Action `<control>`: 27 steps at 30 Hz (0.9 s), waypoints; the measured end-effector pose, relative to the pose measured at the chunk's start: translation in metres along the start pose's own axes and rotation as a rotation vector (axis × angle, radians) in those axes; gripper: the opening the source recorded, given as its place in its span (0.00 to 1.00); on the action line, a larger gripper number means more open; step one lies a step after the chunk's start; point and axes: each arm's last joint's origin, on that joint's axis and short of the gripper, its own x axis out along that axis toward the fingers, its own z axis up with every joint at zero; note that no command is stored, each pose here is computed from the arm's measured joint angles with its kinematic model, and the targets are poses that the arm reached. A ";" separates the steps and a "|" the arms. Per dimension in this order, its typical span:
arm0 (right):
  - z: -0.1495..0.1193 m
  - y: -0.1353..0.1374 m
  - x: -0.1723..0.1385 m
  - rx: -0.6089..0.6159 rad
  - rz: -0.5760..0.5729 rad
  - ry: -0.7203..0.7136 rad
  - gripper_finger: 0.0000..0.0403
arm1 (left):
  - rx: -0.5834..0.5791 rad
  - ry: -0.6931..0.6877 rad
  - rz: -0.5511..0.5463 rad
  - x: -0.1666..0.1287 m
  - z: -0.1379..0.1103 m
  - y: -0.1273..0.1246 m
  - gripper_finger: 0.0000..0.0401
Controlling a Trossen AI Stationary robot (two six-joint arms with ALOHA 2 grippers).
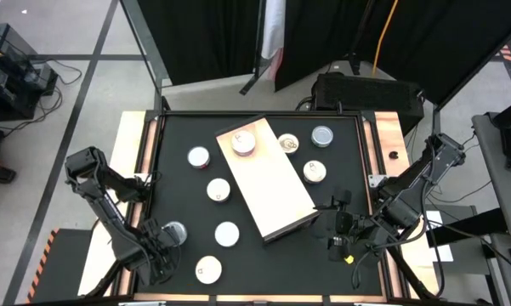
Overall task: Stack canned seafood by type on shelf
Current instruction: Put the green tuna can on the shelf
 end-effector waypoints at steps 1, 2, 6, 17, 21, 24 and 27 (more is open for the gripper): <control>0.000 0.000 0.000 0.000 0.000 0.000 0.84 | -0.010 0.000 -0.009 0.000 -0.001 -0.001 0.01; 0.000 0.000 0.000 -0.001 0.000 0.000 0.84 | -0.016 0.000 -0.015 0.000 -0.001 -0.002 0.01; 0.000 0.000 0.000 0.000 0.000 0.000 0.84 | -0.036 -0.006 -0.038 -0.001 -0.005 -0.004 0.01; -0.001 0.001 0.000 0.000 0.016 0.013 0.84 | -0.040 -0.016 -0.040 0.025 -0.015 -0.022 0.01; -0.001 0.001 0.000 0.001 0.017 0.014 0.84 | -0.057 -0.017 -0.030 0.028 -0.015 -0.023 0.01; -0.001 0.001 0.000 0.004 0.017 0.014 0.84 | -0.056 -0.017 -0.027 0.028 -0.015 -0.023 0.01; -0.001 0.001 0.000 0.004 0.017 0.014 0.84 | -0.050 -0.017 -0.022 0.026 -0.015 -0.022 0.01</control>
